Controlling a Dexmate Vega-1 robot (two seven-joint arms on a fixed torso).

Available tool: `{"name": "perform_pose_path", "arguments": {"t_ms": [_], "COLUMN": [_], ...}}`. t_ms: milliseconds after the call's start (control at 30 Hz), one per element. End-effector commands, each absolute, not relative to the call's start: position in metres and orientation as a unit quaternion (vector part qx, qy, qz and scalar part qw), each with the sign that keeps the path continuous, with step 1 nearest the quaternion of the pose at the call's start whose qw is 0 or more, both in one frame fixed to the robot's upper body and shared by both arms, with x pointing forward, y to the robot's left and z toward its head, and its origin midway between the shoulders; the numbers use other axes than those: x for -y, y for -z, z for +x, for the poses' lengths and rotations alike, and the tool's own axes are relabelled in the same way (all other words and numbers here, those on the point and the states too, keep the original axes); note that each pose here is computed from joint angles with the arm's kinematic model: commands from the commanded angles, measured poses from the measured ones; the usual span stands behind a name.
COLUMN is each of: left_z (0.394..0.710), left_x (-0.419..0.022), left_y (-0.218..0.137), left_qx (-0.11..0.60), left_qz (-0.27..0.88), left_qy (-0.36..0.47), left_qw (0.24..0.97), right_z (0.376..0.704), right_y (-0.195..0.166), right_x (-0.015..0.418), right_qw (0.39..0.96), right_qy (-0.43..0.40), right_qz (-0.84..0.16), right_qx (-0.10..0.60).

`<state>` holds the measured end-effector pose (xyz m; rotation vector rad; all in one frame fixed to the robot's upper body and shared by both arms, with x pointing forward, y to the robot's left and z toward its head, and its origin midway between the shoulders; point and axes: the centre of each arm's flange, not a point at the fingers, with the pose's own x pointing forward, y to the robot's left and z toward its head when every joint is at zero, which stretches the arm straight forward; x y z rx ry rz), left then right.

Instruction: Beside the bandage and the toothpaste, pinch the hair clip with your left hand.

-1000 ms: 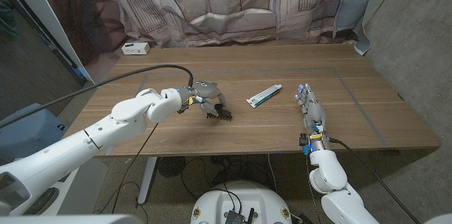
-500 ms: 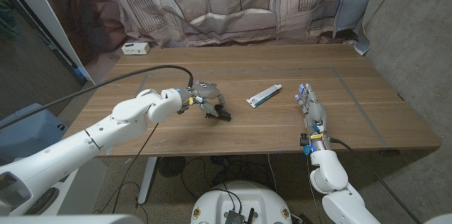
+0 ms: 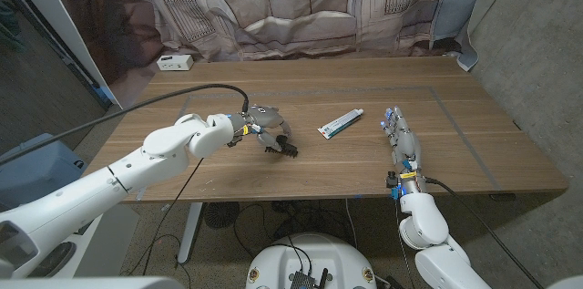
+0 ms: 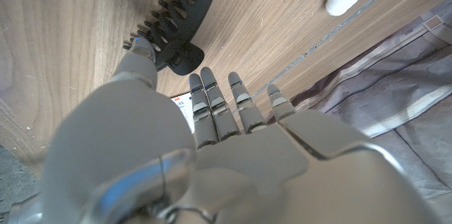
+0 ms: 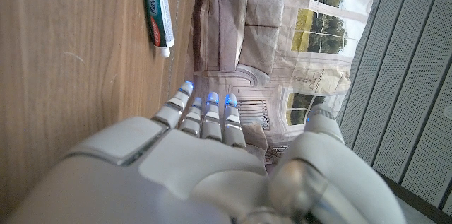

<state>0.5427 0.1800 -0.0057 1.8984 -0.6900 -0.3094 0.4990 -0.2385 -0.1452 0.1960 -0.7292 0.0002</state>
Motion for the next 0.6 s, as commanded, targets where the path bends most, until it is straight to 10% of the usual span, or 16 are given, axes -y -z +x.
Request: {"name": "perform_pose_path", "arguments": {"t_ms": [33,600], "left_z": [0.543,0.5484], "left_x": [-0.1788,-0.1799], "left_y": [0.0038,0.0024], "left_qx": [0.288,0.286], "left_qz": [0.793,0.779], "left_qy": [0.134,0.154], "left_qw": [0.519,0.536], "right_z": [0.4977,0.4999], "right_y": [0.145,0.145], "right_x": [0.2388,0.2397], "right_qw": [0.929,0.929], "right_qy": [0.003,0.003], "right_qz": [0.095,0.098], "right_qx": [0.357,0.356]}}
